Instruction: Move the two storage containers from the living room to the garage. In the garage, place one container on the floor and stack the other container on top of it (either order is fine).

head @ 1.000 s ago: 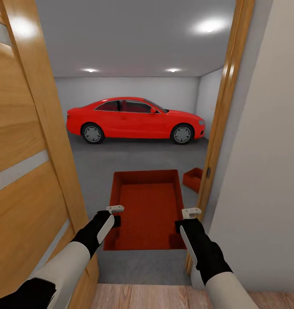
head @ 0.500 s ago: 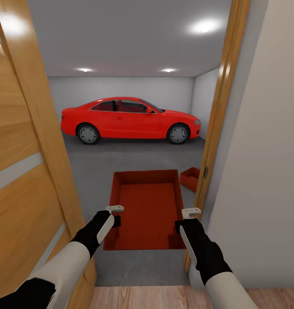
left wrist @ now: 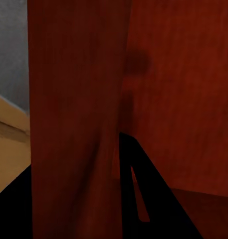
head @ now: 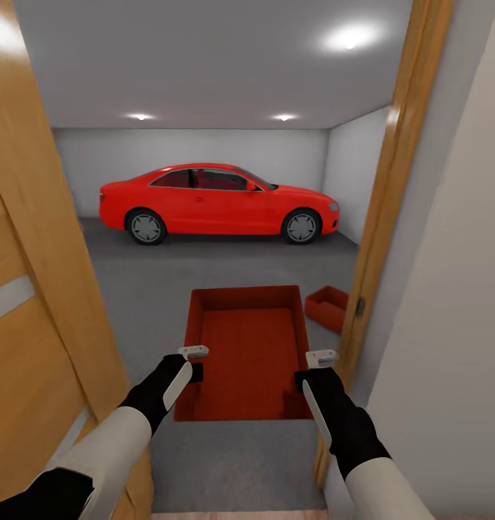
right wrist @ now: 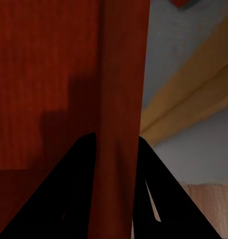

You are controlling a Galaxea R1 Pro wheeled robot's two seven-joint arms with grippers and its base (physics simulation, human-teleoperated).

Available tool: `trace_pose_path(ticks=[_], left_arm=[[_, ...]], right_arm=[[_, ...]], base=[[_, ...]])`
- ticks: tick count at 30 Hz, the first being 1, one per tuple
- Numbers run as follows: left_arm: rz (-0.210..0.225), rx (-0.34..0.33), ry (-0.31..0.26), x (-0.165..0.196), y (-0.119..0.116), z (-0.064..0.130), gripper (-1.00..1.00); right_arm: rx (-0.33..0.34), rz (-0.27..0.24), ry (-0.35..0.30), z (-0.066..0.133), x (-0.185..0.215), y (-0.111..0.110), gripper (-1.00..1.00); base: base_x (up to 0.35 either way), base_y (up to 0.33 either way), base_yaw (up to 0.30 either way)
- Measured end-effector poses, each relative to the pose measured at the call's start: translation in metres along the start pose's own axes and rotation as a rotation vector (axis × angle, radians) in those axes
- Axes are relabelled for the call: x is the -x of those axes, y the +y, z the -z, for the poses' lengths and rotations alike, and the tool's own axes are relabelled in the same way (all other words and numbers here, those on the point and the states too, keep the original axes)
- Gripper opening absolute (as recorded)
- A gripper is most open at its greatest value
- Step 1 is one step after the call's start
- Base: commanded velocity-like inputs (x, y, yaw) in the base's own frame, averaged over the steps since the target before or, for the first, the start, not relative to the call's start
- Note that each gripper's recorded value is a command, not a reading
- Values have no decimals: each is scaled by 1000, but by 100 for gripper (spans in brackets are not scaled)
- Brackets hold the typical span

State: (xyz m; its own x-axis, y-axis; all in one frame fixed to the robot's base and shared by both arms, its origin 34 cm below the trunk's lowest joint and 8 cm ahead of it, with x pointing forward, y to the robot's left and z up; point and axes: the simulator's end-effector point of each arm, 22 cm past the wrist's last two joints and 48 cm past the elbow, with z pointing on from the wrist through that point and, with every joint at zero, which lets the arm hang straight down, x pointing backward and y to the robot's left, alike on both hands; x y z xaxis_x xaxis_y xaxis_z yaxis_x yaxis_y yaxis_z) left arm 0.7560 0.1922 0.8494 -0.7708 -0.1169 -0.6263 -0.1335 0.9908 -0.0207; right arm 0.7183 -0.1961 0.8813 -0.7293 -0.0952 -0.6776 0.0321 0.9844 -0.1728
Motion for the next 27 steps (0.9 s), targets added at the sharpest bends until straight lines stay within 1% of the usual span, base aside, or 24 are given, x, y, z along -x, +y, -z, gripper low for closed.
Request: trace_pose_path(ticks=[9,27], left_arm=[[1,-1,-1,0,0,0,-100],[1,-1,-2,0,-1,0,-100]], right_arm=[[-1,0,-1,0,0,0,-100],[-1,1,-2,0,1,-1,-100]], base=[[323,85,0],[336,4,4]])
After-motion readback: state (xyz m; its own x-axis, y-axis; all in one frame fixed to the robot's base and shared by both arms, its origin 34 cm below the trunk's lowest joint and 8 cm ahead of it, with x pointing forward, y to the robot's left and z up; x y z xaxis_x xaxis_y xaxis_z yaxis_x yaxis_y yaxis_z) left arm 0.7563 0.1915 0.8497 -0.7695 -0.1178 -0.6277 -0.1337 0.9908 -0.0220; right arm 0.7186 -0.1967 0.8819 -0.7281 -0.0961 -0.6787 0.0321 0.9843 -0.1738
